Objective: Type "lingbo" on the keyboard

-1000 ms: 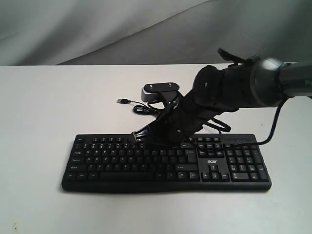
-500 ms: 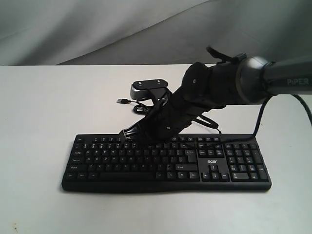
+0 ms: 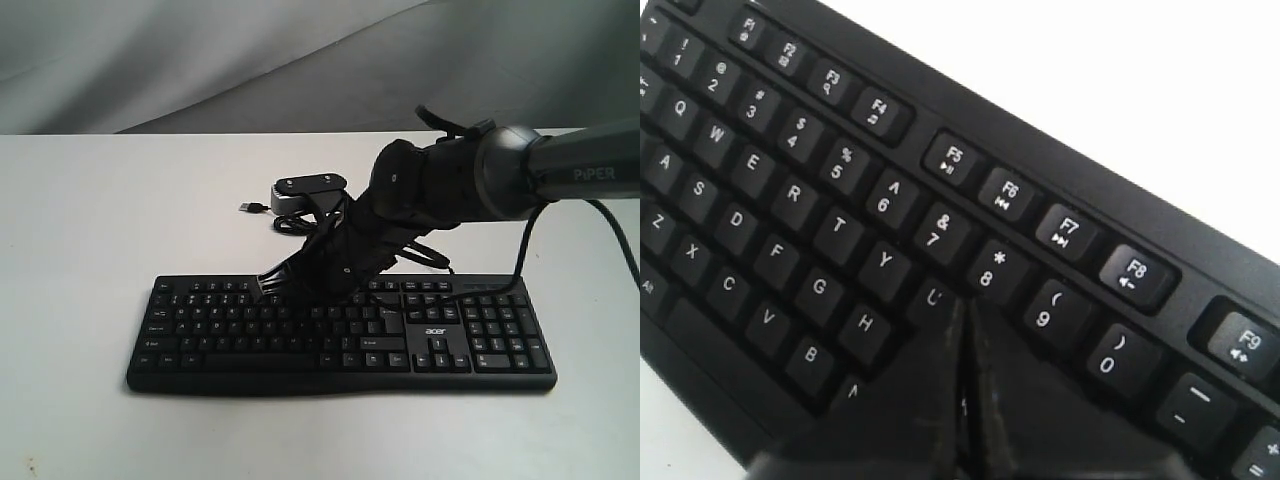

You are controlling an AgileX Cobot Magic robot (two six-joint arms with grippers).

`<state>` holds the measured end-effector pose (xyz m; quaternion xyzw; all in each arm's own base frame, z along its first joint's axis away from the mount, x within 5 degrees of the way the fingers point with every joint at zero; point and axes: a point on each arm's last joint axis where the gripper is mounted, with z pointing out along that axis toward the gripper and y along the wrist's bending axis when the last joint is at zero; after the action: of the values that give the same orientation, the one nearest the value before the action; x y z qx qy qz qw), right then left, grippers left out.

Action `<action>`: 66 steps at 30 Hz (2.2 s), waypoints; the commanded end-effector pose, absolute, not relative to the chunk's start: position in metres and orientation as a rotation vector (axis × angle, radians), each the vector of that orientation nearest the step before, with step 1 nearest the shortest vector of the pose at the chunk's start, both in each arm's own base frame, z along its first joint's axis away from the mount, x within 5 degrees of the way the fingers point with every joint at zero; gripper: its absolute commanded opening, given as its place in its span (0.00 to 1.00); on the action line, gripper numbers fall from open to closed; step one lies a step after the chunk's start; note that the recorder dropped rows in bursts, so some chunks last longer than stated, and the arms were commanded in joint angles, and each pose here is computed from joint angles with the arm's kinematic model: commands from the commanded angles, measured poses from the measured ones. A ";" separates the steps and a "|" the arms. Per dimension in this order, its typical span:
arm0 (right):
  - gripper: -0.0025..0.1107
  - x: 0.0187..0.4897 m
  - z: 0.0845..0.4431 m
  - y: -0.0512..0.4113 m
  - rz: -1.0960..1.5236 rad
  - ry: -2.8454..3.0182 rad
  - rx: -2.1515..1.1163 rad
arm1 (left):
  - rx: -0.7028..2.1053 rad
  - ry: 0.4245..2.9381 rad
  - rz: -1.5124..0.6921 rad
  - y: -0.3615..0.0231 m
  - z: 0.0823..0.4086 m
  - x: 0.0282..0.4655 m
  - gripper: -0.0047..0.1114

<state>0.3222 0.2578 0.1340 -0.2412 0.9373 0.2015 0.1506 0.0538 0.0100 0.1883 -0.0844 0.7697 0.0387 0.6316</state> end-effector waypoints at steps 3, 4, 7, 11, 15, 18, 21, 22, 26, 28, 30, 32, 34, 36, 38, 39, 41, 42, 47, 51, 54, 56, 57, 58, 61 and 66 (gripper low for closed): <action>0.02 0.325 0.137 0.259 0.569 2.659 -0.701 | -0.203 1.758 0.079 0.010 0.187 0.054 0.04; 0.02 0.325 0.137 0.259 0.569 2.658 -0.701 | -0.203 1.758 0.079 0.010 0.187 0.054 0.04; 0.02 0.325 0.134 0.259 0.565 2.662 -0.703 | -0.203 1.758 0.079 0.010 0.187 0.054 0.04; 0.02 0.324 0.126 0.260 0.568 2.689 -0.697 | -0.203 1.758 0.079 0.010 0.187 0.054 0.04; 0.02 0.324 0.126 0.260 0.570 2.689 -0.694 | -0.203 1.758 0.079 0.010 0.187 0.054 0.04; 0.02 0.324 0.126 0.260 0.570 2.691 -0.696 | -0.203 1.758 0.079 0.010 0.187 0.054 0.04; 0.02 0.324 0.127 0.260 0.577 2.693 -0.688 | -0.203 1.758 0.079 0.010 0.187 0.054 0.04; 0.02 0.324 0.127 0.260 0.577 2.693 -0.688 | -0.203 1.758 0.079 0.010 0.187 0.054 0.04; 0.02 0.324 0.137 0.260 0.586 2.666 -0.686 | -0.203 1.758 0.079 0.010 0.187 0.054 0.04; 0.02 0.324 0.148 0.260 0.593 2.638 -0.690 | -0.203 1.758 0.079 0.010 0.187 0.054 0.04; 0.02 0.323 0.158 0.260 0.600 2.611 -0.698 | -0.203 1.758 0.079 0.010 0.187 0.054 0.04; 0.02 0.320 0.162 0.262 0.603 2.592 -0.719 | -0.203 1.758 0.079 0.010 0.187 0.054 0.04; 0.02 0.316 0.162 0.267 0.607 2.588 -0.746 | -0.203 1.758 0.079 0.010 0.187 0.054 0.04; 0.02 0.310 0.162 0.273 0.613 2.586 -0.775 | -0.203 1.758 0.079 0.010 0.187 0.054 0.04; 0.02 0.305 0.162 0.279 0.618 2.581 -0.801 | -0.203 1.758 0.079 0.010 0.187 0.054 0.04; 0.02 0.303 0.162 0.281 0.621 2.580 -0.807 | -0.203 1.758 0.079 0.010 0.187 0.054 0.04; 0.02 0.301 0.161 0.284 0.624 2.581 -0.818 | -0.203 1.758 0.079 0.010 0.187 0.054 0.04; 0.02 0.300 0.161 0.285 0.626 2.583 -0.816 | -0.203 1.758 0.079 0.010 0.187 0.054 0.04; 0.02 0.297 0.159 0.284 0.612 2.606 -0.813 | -0.203 1.758 0.079 0.010 0.187 0.054 0.04; 0.02 0.295 0.155 0.282 0.606 2.617 -0.801 | -0.203 1.758 0.079 0.010 0.187 0.054 0.04; 0.02 0.296 0.153 0.282 0.601 2.614 -0.794 | -0.203 1.758 0.079 0.010 0.187 0.054 0.04; 0.02 0.296 0.151 0.282 0.598 2.617 -0.799 | -0.203 1.758 0.079 0.010 0.187 0.054 0.04; 0.02 0.296 0.149 0.282 0.595 2.623 -0.799 | -0.203 1.758 0.079 0.010 0.187 0.054 0.04; 0.02 0.296 0.146 0.283 0.596 2.629 -0.799 | -0.203 1.758 0.079 0.010 0.187 0.054 0.04; 0.02 0.295 0.140 0.283 0.605 2.658 -0.787 | -0.203 1.758 0.079 0.010 0.187 0.054 0.04; 0.02 0.295 0.140 0.283 0.604 2.652 -0.790 | -0.203 1.758 0.079 0.010 0.187 0.054 0.04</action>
<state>0.2957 0.2825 0.1384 -0.2768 0.9261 0.2077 0.1506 0.0538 0.0100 0.1883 -0.0844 0.7697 0.0387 0.6316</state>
